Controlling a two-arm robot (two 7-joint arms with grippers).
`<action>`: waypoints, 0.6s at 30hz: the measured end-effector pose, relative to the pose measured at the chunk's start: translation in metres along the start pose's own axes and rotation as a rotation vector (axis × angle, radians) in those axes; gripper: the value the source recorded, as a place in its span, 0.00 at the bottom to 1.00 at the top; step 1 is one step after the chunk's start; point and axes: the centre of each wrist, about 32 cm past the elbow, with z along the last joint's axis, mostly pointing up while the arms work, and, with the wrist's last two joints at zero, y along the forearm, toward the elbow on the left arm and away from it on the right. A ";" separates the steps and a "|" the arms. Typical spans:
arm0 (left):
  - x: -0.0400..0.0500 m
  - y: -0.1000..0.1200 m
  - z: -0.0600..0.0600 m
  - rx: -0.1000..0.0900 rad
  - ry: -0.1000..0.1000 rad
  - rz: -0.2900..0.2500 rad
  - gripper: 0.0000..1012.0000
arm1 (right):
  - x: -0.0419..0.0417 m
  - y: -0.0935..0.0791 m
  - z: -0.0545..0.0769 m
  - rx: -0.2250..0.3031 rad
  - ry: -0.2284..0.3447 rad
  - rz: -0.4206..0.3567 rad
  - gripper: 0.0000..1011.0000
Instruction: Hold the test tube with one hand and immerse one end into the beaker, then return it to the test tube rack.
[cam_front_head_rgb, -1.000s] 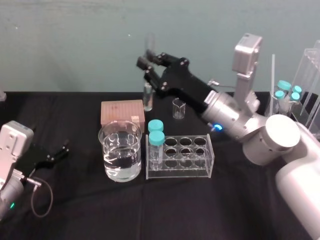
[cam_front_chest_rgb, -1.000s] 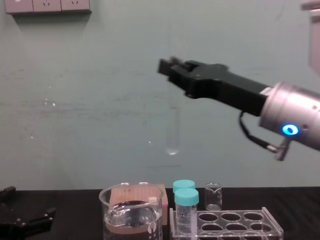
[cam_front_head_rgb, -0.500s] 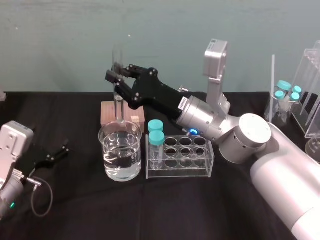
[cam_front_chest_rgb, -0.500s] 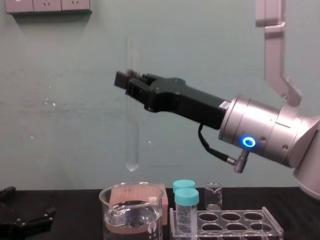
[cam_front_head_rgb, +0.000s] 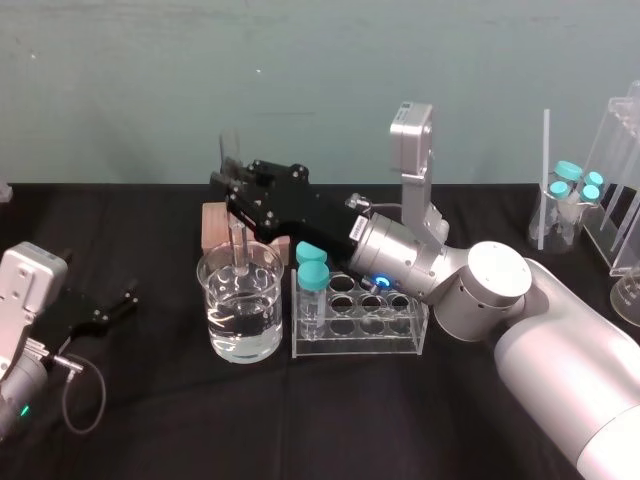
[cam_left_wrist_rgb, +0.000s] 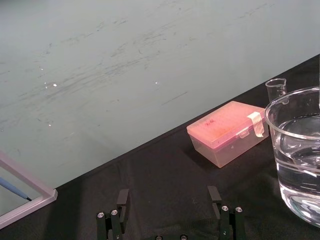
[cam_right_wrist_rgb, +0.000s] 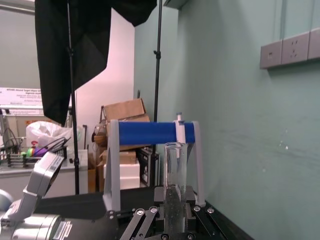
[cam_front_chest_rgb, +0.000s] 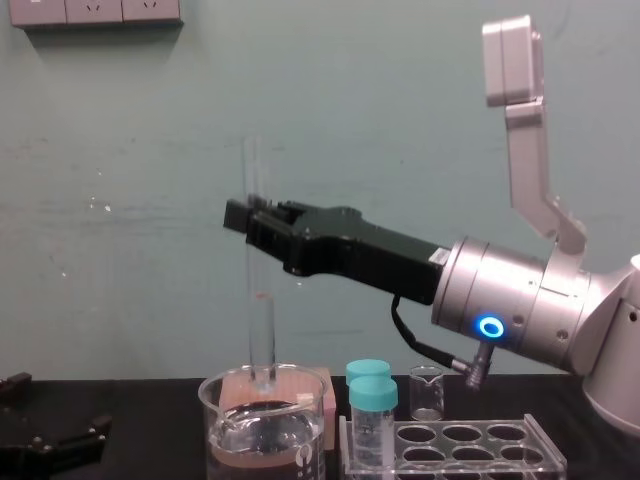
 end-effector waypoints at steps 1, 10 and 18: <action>0.0000 0.000 0.000 0.000 0.000 0.000 0.99 | -0.0003 0.000 -0.001 -0.004 0.002 0.002 0.22; 0.0000 0.000 0.000 0.000 0.000 0.000 0.99 | 0.0007 -0.002 -0.008 -0.044 0.012 0.002 0.22; 0.0000 0.000 0.000 0.000 0.000 0.000 0.99 | 0.0038 -0.003 -0.012 -0.067 0.019 -0.007 0.22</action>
